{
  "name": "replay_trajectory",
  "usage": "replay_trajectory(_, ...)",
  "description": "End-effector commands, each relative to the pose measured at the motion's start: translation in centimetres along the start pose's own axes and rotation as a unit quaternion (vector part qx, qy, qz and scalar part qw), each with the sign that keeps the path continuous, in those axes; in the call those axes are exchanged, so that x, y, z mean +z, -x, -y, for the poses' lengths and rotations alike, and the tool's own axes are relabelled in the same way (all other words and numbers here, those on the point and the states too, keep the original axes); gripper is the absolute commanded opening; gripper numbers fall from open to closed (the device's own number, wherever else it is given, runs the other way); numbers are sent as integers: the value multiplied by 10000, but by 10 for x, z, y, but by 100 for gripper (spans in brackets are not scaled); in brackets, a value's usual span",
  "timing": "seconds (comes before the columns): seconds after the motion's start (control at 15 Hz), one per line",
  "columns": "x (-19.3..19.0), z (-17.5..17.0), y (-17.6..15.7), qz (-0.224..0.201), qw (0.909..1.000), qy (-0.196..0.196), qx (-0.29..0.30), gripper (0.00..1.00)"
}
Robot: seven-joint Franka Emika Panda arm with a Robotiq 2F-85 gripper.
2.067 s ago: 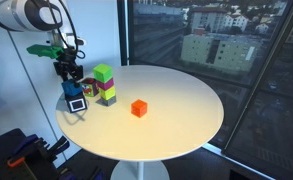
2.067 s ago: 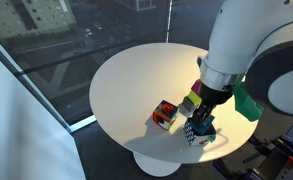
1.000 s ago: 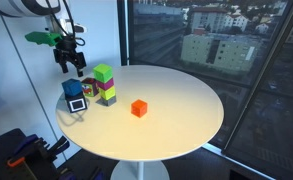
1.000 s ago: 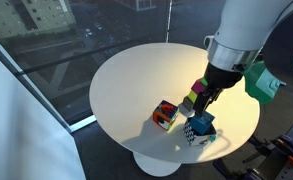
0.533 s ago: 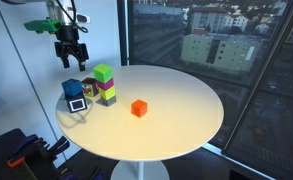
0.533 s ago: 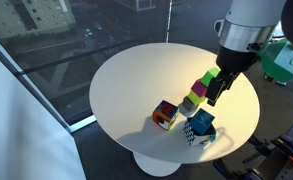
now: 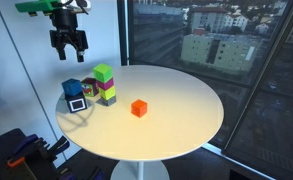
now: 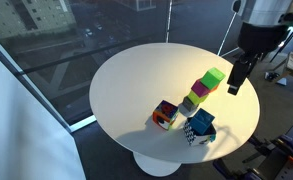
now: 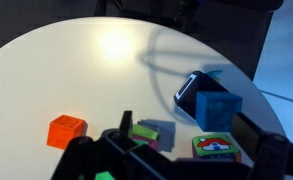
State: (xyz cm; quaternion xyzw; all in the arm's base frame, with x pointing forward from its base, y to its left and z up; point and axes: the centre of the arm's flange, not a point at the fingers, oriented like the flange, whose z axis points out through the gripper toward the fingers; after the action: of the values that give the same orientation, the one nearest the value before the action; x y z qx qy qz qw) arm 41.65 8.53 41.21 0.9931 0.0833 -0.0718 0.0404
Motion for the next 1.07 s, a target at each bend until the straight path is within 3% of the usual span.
replay_trajectory(0.0, -27, -22, 10, -87, 9999, 92, 68, 100)
replay_trajectory(1.0, -80, -94, 51, -791, 9955, -289, 436, 100)
